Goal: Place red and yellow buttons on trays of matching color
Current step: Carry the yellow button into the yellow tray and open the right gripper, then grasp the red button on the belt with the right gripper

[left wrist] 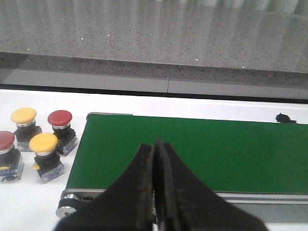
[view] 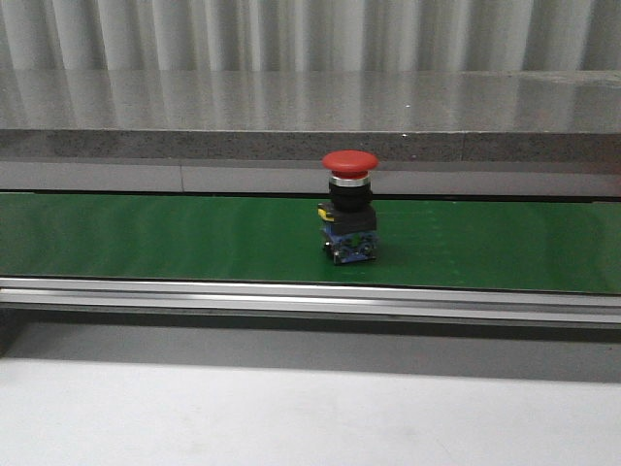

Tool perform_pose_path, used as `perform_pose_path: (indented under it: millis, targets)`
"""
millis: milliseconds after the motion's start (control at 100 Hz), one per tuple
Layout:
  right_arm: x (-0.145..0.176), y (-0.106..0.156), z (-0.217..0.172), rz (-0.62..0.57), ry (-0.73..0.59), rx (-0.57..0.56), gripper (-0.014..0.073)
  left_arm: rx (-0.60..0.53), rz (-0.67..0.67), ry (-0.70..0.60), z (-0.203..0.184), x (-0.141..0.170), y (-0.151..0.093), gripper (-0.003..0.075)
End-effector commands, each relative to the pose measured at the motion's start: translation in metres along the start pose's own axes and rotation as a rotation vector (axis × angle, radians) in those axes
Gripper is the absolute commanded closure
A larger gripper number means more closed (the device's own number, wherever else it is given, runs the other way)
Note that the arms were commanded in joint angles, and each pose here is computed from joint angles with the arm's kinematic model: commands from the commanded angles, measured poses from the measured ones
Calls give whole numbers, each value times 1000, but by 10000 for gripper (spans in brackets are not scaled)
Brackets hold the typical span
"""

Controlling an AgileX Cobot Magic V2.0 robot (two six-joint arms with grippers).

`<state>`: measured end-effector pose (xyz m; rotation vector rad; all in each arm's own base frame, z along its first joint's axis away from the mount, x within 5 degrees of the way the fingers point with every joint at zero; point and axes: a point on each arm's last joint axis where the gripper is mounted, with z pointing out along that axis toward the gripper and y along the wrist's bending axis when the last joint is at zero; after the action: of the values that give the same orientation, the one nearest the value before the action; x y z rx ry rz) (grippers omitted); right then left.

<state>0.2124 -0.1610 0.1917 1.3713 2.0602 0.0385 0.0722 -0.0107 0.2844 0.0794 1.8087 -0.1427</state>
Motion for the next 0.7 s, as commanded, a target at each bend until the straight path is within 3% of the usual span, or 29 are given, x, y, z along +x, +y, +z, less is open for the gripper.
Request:
perform_pose_path:
  millis: [0, 130, 300, 370, 690]
  targets:
    - [-13, 4, -5, 18, -88, -25, 430, 14, -12, -104, -3, -16, -2, 741]
    - [-10, 2, 2, 26, -60, -12, 361, 14, -12, -104, -3, -16, -2, 741]
    - [-10, 2, 3, 29, -56, -10, 149, 14, -12, -104, -3, -16, -2, 741]
    - [-9, 2, 3, 29, -50, -9, 100, 14, -12, -104, -3, -16, -2, 741]
    - [-7, 6, -19, -2, -30, -35, 94, 14, -12, -104, -3, -16, -2, 741]
